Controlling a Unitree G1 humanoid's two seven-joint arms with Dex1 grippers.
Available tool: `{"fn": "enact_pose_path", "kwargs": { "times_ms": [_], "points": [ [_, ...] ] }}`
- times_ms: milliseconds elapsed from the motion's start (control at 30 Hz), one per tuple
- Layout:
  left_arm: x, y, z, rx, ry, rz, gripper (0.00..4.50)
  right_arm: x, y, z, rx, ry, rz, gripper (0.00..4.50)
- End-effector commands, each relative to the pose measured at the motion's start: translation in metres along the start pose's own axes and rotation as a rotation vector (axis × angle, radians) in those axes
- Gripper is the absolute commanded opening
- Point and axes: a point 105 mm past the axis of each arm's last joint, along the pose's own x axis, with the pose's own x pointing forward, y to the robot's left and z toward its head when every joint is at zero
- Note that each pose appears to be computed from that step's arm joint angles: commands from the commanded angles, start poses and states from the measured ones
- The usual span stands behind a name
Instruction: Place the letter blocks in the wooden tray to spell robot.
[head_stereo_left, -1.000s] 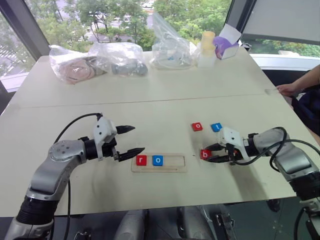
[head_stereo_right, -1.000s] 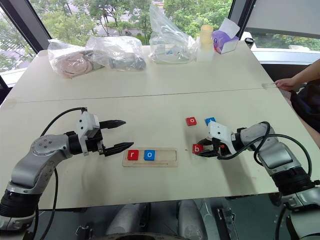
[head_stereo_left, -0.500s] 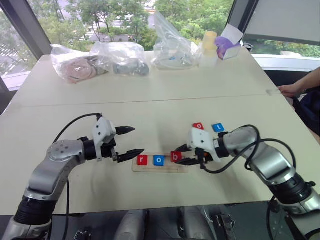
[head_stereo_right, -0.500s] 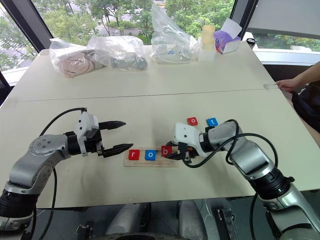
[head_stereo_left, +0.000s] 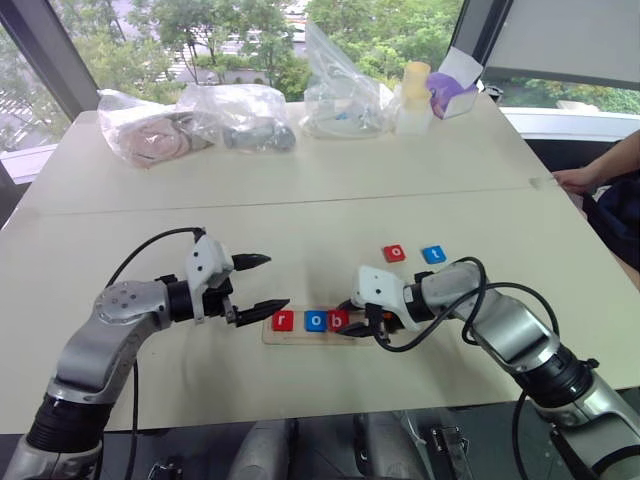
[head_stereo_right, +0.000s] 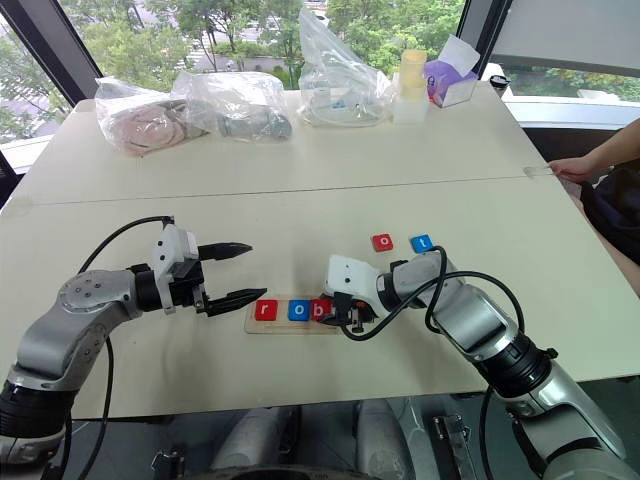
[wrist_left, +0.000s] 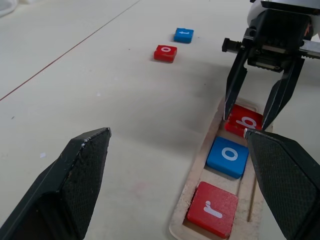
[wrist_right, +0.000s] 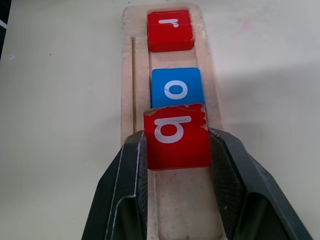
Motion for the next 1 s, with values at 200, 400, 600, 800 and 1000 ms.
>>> {"fn": "enact_pose_path", "kwargs": {
  "times_ms": [200, 400, 600, 800, 1000],
  "points": [
    [-0.001, -0.003, 0.011, 0.031, -0.029, 0.003, 4.50, -0.001, -0.003, 0.010, -0.034, -0.014, -0.012, 3.49],
    [0.000, -0.003, 0.011, 0.028, -0.031, 0.006, 4.50, -0.011, -0.011, 0.019, -0.038, -0.037, -0.045, 4.48],
    [0.002, -0.003, 0.011, 0.026, -0.036, 0.005, 4.50, -0.038, -0.043, 0.015, -0.007, -0.037, -0.204, 4.48],
    [0.005, -0.002, 0.011, 0.028, -0.044, 0.004, 4.50, -0.046, -0.042, -0.009, -0.035, 0.024, -0.233, 4.48],
    [0.005, -0.001, 0.012, 0.031, -0.045, 0.002, 4.50, -0.041, -0.037, -0.017, -0.032, 0.033, -0.224, 4.48]
  ]
}}
